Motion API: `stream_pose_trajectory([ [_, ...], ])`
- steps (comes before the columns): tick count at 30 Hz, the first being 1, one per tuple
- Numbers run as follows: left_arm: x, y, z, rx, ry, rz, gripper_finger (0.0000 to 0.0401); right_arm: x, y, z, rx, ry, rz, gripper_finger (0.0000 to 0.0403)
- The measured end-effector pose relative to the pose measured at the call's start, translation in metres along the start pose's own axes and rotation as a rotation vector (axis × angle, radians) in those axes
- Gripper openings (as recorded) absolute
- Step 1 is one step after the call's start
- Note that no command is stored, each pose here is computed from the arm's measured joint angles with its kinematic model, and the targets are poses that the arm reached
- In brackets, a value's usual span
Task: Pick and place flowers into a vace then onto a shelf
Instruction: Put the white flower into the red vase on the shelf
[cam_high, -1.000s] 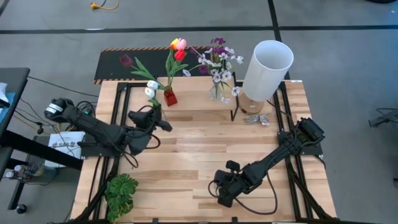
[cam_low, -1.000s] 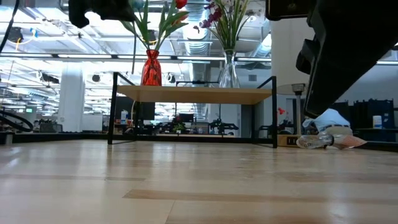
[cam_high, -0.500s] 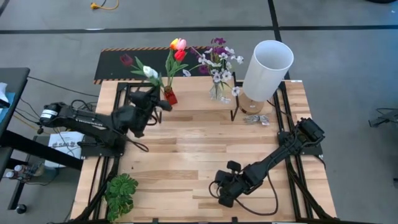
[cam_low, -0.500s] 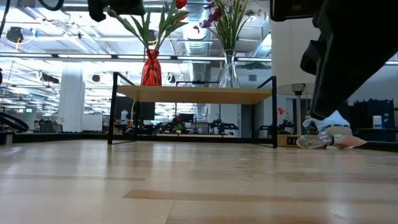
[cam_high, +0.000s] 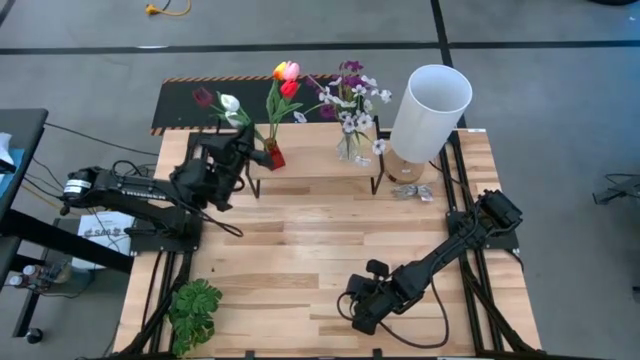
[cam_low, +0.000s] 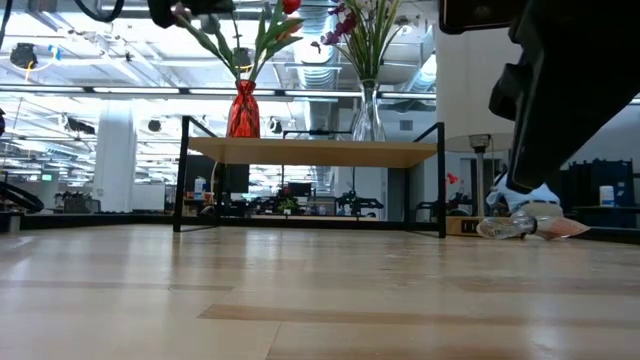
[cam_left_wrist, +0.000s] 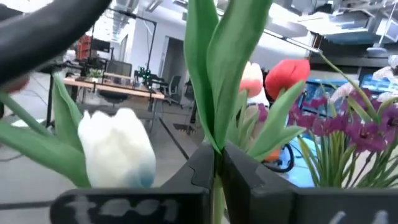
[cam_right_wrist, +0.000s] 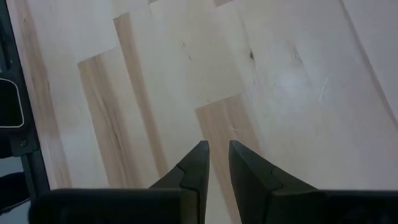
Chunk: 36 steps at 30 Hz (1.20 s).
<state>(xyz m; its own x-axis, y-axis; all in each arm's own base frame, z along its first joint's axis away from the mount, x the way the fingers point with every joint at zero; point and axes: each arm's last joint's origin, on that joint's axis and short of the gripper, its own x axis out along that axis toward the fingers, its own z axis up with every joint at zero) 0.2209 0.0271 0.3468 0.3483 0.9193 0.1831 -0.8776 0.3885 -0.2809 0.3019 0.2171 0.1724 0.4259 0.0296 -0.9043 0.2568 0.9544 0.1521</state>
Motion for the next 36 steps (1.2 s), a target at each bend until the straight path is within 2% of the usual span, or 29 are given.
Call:
stream_pose_trajectory([
  [7,0.002,0.002,0.008,0.029,-0.047,0.007,0.0000,0.001,-0.002,0.002,0.008,-0.001,-0.003,0.0054],
  [17,0.012,0.004,0.004,0.030,-0.064,-0.012,0.0000,0.001,-0.002,0.002,0.008,-0.002,-0.004,0.0054],
  [23,0.014,0.002,-0.009,0.072,0.003,-0.025,0.0000,0.001,-0.004,0.004,0.014,-0.003,-0.007,0.0054],
  [36,0.013,0.001,-0.018,0.134,0.056,-0.052,0.0000,0.001,-0.004,0.004,0.014,-0.004,-0.008,0.0054],
])
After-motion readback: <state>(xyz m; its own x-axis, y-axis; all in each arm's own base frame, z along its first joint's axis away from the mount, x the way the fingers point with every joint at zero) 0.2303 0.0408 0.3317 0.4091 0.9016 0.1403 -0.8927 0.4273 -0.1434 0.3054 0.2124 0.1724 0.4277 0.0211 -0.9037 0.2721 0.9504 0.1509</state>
